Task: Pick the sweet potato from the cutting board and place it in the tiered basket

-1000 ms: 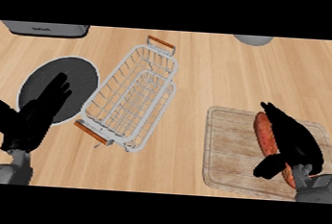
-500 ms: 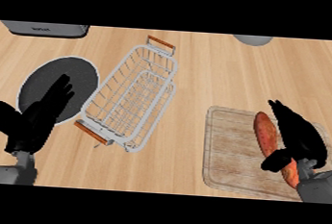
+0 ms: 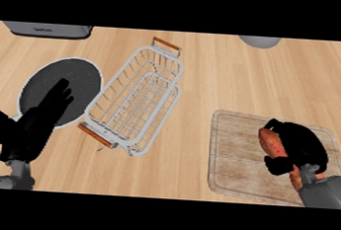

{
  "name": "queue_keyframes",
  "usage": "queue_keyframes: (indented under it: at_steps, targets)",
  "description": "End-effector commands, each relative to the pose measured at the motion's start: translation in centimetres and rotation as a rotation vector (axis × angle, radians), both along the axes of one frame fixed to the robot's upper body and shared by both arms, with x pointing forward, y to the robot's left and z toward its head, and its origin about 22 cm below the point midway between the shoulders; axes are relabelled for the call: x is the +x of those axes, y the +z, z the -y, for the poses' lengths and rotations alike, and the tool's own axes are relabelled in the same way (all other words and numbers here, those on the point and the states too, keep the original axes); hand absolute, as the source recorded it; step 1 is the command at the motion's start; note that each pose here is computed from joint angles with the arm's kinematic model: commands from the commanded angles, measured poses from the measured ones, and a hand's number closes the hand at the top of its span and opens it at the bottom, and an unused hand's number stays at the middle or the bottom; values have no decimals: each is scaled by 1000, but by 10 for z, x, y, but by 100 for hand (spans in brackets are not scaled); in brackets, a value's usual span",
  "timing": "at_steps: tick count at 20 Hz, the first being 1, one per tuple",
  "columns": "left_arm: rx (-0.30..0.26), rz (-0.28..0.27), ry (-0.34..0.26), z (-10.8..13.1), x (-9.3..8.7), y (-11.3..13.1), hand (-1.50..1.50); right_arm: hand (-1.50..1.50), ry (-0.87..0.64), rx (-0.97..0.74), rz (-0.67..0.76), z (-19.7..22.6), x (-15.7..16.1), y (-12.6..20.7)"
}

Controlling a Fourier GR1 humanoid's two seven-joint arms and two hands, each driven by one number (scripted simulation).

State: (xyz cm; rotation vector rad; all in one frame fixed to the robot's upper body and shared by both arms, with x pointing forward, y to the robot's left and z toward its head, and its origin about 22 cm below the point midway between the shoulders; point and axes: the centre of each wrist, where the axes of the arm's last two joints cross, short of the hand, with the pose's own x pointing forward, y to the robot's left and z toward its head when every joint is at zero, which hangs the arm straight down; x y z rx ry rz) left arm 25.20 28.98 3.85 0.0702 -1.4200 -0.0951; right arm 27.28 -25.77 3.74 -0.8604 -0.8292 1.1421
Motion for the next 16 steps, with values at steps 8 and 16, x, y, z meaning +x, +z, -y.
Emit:
queue_keyframes:
  at_steps: [8,16]
  targets:
    - [2,-6,15,-3,3,-13,0,150,39,-104,174,2,-44,-2]
    - [5,-14,37,0,-3,-8,0,150,-30,-55,509,-11,-106,30]
